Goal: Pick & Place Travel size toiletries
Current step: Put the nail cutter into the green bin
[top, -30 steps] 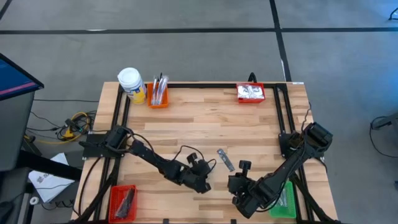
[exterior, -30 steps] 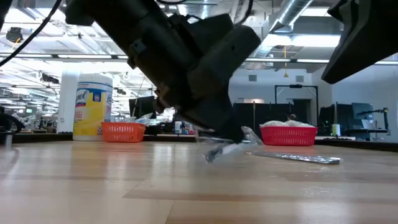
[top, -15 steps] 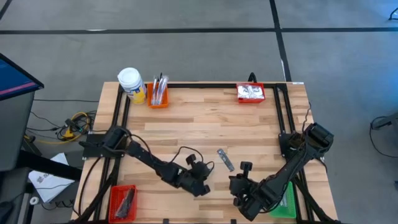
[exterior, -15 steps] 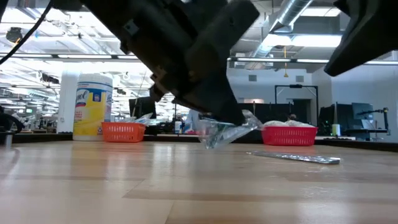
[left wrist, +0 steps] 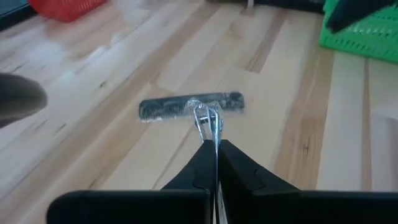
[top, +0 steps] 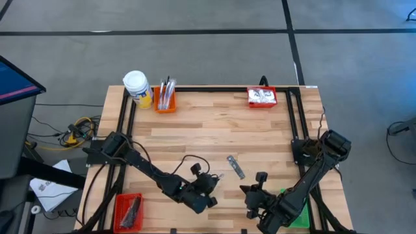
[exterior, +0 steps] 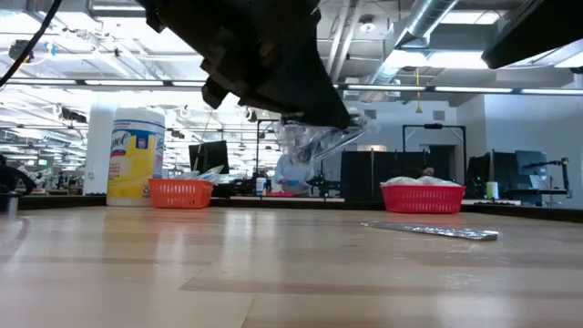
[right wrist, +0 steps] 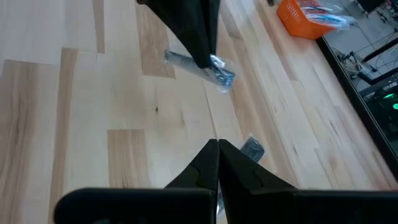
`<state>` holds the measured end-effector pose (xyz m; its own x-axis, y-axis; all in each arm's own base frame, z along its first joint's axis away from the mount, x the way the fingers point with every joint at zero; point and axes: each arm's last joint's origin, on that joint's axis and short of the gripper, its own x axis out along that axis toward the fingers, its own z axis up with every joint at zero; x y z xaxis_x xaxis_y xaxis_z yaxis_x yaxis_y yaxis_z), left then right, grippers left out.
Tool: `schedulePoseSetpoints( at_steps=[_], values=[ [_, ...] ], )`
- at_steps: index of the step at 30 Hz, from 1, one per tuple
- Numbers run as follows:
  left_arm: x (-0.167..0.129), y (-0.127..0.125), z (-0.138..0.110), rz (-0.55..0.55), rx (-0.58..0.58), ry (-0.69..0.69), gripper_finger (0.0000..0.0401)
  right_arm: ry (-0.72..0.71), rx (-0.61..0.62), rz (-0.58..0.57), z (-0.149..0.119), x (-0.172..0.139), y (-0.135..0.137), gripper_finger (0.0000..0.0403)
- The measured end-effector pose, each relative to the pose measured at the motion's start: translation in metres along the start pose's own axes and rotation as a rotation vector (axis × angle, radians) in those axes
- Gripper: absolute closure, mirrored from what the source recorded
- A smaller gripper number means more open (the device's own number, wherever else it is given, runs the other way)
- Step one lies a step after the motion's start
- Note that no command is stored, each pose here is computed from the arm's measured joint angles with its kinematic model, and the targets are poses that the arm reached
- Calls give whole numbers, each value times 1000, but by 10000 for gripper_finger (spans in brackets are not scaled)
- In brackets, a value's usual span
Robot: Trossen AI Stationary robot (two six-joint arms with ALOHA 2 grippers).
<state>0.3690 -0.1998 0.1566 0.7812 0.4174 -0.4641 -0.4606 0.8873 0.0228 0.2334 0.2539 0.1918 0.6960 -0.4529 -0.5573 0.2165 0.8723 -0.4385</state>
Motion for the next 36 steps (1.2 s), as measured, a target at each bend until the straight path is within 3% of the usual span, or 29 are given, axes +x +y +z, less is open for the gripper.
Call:
schedulePoseSetpoints(
  at_steps=[9,16,21,29,36],
  values=[
    [-1,-1,0,10,5,-12,400,-11,1,15,2,0,2,403],
    [-2,-2,0,11,7,-20,400,-76,-59,180,17,-2,18,403],
    [-4,-3,-1,11,8,-27,400,-98,-81,218,19,-5,22,403],
    [-32,-9,9,30,37,-113,400,-132,-86,245,22,-8,26,403],
    [-56,-16,12,38,54,-175,400,-205,-124,369,32,-15,35,403]
  ],
)
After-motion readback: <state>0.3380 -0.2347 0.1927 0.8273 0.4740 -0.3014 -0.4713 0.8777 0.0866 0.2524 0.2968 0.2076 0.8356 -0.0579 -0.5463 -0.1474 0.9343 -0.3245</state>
